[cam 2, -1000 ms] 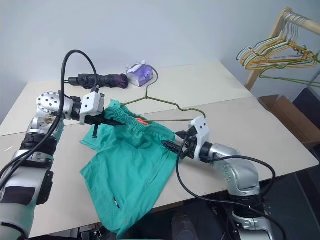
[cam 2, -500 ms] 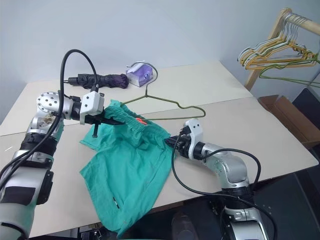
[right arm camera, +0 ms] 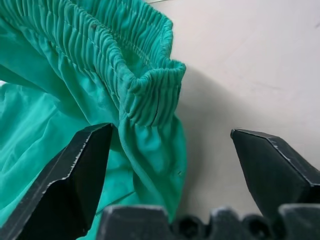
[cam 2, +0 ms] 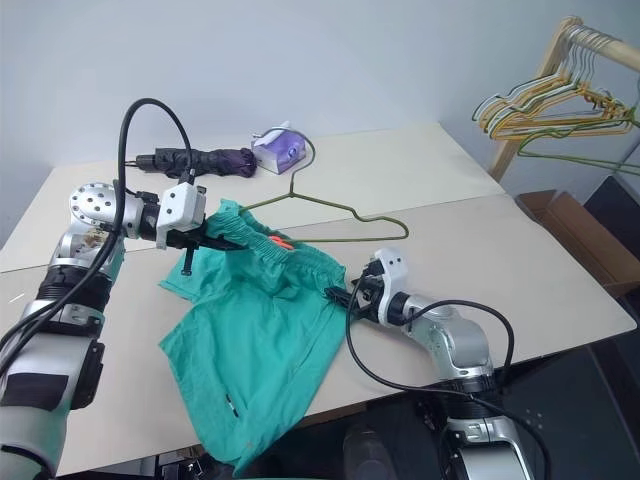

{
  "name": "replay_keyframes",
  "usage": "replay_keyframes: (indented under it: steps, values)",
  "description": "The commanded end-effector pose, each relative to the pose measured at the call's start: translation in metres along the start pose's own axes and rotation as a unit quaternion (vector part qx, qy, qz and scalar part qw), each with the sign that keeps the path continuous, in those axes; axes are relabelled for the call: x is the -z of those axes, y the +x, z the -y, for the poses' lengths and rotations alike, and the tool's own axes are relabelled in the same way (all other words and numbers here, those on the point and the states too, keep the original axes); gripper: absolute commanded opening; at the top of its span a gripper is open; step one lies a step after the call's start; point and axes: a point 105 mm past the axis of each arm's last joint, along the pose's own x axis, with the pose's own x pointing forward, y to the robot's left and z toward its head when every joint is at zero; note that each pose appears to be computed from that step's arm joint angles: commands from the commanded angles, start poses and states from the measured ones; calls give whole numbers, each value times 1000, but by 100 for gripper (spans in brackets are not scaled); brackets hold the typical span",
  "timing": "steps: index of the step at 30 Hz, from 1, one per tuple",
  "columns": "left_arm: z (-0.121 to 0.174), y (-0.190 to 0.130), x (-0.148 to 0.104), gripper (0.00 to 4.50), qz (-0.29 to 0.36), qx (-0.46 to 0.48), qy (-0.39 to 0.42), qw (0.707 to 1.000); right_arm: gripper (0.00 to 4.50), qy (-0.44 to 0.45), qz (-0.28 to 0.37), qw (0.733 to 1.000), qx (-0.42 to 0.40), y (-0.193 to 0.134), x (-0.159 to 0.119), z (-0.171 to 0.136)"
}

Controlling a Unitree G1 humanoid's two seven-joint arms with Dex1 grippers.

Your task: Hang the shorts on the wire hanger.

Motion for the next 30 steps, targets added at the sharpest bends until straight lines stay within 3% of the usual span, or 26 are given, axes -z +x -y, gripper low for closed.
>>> replay_keyframes:
  steps: [1,2,4,15,30]
  values:
    - [-12,-8,-17,0,14,-23,34,999,448,-13,28,998,-50,7,-15,-15]
    - [-11,-7,-17,0,14,-22,34,999,448,-12,30,998,-54,8,-15,-17]
    - [-10,-7,-17,0,14,-18,35,999,389,-4,36,997,-65,8,-16,-20]
    - [-12,-15,-10,0,6,-43,21,999,3,-3,50,998,-42,-21,-24,-3]
    - [-4,-34,6,0,-33,-40,-2,999,3,-36,96,992,71,-67,-57,37]
